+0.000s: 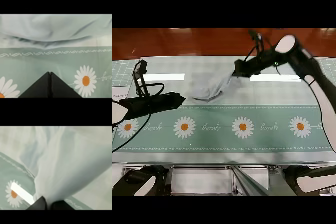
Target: Fold the shirts.
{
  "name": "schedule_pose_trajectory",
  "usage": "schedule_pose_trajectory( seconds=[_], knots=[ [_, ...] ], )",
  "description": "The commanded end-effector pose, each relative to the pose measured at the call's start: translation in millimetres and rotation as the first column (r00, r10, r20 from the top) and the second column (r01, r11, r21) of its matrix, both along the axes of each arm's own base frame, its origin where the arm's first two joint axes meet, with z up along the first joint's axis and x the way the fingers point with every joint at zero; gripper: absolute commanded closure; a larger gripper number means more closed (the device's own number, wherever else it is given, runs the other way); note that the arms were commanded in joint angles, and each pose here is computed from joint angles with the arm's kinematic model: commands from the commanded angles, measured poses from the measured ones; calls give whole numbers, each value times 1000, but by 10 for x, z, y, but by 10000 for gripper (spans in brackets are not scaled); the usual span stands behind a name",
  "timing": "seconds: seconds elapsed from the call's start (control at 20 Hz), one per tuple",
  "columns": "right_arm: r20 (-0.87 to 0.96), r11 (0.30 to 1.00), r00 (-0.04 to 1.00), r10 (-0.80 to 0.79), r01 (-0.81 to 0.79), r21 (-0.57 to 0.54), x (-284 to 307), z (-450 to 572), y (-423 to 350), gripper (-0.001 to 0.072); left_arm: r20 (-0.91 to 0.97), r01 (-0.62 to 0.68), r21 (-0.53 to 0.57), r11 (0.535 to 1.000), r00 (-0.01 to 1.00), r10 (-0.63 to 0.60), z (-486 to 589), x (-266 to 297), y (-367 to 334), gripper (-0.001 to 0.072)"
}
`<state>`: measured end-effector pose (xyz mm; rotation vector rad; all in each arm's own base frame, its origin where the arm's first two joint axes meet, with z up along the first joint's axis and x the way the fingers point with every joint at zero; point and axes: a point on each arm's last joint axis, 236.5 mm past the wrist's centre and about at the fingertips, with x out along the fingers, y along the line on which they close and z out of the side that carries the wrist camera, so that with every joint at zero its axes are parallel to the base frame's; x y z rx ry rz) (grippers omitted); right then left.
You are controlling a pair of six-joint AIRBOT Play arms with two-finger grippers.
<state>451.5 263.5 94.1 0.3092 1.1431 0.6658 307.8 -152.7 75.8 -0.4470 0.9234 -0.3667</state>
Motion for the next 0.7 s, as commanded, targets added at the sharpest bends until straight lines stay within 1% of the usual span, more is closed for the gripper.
schedule_pose_trajectory(
  seconds=[0.0,0.15,0.3,0.45,0.65],
  knots=[
    [95,985,994,-58,72,-158,123,613,-544,689,-14,2,-19,1000,1000,-2,-7,-11,-37,690],
    [150,977,977,-154,173,-126,184,1028,-1021,689,-43,14,-49,999,999,-16,-4,-79,-101,690],
    [145,953,954,-263,280,-117,110,1239,-1660,689,-74,30,-69,997,997,-35,-16,-155,-153,690],
    [158,908,909,-386,404,-111,2,1429,-2344,690,-75,33,-68,997,996,-38,-19,-159,-153,690],
    [133,844,840,-526,535,-36,-228,1634,-3080,690,-74,33,-67,997,997,-38,-18,-158,-153,690]
  ],
)
